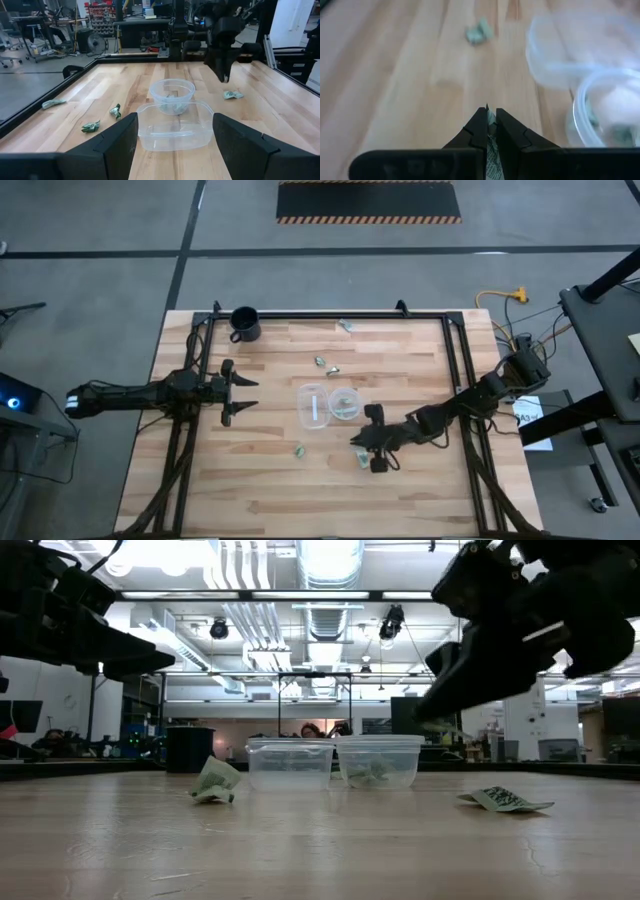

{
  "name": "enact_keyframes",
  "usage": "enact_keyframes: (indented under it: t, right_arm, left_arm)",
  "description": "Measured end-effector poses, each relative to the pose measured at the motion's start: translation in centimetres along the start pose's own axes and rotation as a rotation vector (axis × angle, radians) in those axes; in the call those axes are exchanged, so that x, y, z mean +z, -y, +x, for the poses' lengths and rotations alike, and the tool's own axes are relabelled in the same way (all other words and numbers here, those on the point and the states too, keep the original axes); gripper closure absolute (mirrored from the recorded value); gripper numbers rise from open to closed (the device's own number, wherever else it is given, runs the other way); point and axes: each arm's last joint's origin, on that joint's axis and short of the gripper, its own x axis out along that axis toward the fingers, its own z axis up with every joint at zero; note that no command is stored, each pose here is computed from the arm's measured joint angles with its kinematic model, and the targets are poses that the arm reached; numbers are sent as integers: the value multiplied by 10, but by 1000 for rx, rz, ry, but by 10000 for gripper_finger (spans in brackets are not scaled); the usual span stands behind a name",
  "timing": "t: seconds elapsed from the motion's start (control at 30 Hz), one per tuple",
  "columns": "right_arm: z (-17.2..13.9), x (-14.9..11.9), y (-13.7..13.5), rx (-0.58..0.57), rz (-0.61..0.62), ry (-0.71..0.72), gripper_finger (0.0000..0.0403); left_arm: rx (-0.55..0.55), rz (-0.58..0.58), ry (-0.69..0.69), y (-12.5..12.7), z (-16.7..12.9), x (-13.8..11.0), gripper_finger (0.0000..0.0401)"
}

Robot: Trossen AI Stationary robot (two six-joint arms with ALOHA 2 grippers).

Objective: Pick and place Stevia / Truvia into bins
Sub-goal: Put the green stevia packet into the right transparent container

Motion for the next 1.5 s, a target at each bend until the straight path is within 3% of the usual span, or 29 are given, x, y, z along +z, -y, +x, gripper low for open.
enact_keyframes:
  t: [0.23, 0.67, 0.9, 1.2, 1.5]
  right_arm:
    - [-4, -1, 2, 2, 8, 200, 390]
    - [-19, -24, 22, -277, 123, 391, 390]
    - [-26, -30, 29, -350, 153, 530, 390]
    - [-8, -46, 45, -404, 209, 618, 390]
    - [26, -47, 51, -424, 223, 586, 390]
  left_arm:
    - [0, 0, -1, 0, 0, 0, 161]
    - [0, 0, -1, 0, 0, 0, 161]
    - [0, 0, -1, 0, 0, 0, 161]
    - [0, 0, -1, 0, 0, 0, 161]
    - [0, 0, 1, 0, 0, 0, 161]
